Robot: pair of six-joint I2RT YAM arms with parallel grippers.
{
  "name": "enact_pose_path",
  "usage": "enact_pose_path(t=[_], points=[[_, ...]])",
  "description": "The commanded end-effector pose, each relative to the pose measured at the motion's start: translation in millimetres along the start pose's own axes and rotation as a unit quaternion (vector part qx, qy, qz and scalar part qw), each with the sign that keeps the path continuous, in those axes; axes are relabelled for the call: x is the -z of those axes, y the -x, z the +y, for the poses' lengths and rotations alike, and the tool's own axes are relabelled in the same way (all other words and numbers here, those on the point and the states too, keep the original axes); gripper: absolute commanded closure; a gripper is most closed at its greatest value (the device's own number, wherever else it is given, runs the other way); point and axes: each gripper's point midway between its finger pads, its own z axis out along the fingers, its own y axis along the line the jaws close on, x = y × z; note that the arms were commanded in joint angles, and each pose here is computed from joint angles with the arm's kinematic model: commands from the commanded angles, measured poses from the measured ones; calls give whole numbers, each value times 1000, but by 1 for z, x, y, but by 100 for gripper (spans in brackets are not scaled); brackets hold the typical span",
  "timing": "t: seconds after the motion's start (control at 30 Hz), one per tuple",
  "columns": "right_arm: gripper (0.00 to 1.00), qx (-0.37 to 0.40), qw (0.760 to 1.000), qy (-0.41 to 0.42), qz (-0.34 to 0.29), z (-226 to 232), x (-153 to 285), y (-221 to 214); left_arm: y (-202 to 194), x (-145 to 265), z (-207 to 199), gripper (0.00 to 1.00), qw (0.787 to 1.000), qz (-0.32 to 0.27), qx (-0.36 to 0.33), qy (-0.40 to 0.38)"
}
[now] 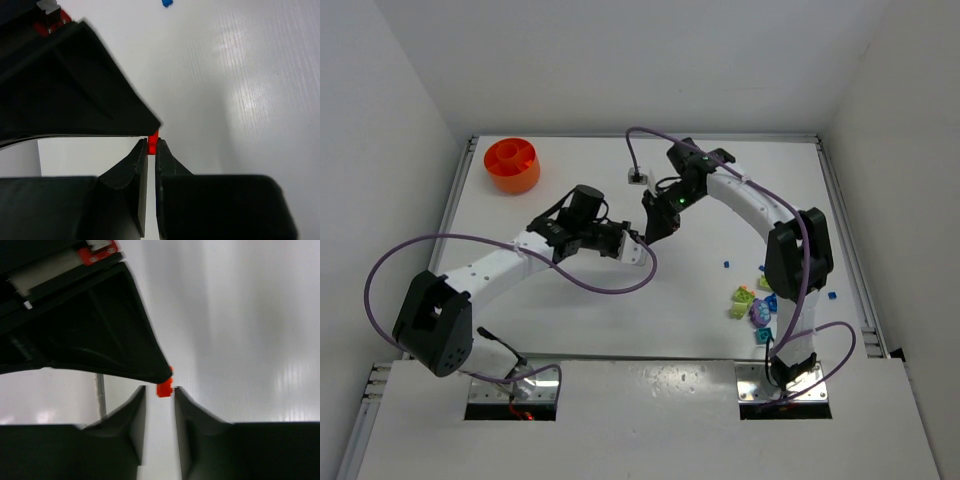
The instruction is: Sort the legos into containers by color
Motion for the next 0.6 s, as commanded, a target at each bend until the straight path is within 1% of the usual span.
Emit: enact_pose_path(t=[0.0, 0.03, 0.1, 0.13, 0.2, 0.33, 0.37, 0.43, 0.47, 0.5, 0.53, 0.57], points=[[65, 39, 998, 26, -31, 23, 2, 30, 6, 4, 15, 100, 999, 4, -17, 34], [58, 35, 999, 19, -30, 24, 4, 30, 4, 5, 16, 100, 999, 9, -12, 37], [46, 33, 999, 2, -24, 20, 6, 28, 3, 6, 13, 100, 999, 13, 2, 39], [44, 26, 999, -7, -26, 16, 10, 25, -2, 9, 15, 100, 999, 17, 14, 44], [43, 18, 999, -31, -28, 12, 18, 23, -7, 20, 24, 100, 996, 21, 54, 64], [42, 1, 993, -117, -25, -17, 41, 10, -28, 45, 46, 100, 985, 45, 128, 110], [42, -17, 991, -133, -25, -25, 48, 2, -43, 56, 55, 100, 976, 61, 166, 127], [42, -34, 984, -176, -12, -41, 58, -12, -58, 70, 67, 100, 965, 78, 203, 147], [42, -35, 980, -197, -9, -52, 62, -17, -74, 83, 79, 100, 953, 90, 238, 163], [42, -53, 972, -227, 7, -66, 70, -34, -86, 92, 86, 100, 944, 108, 256, 179], [42, -60, 969, -241, 10, -73, 76, -40, -97, 100, 93, 100, 936, 119, 270, 192], [42, -63, 965, -256, 8, -81, 83, -42, -116, 116, 103, 100, 921, 137, 292, 219]])
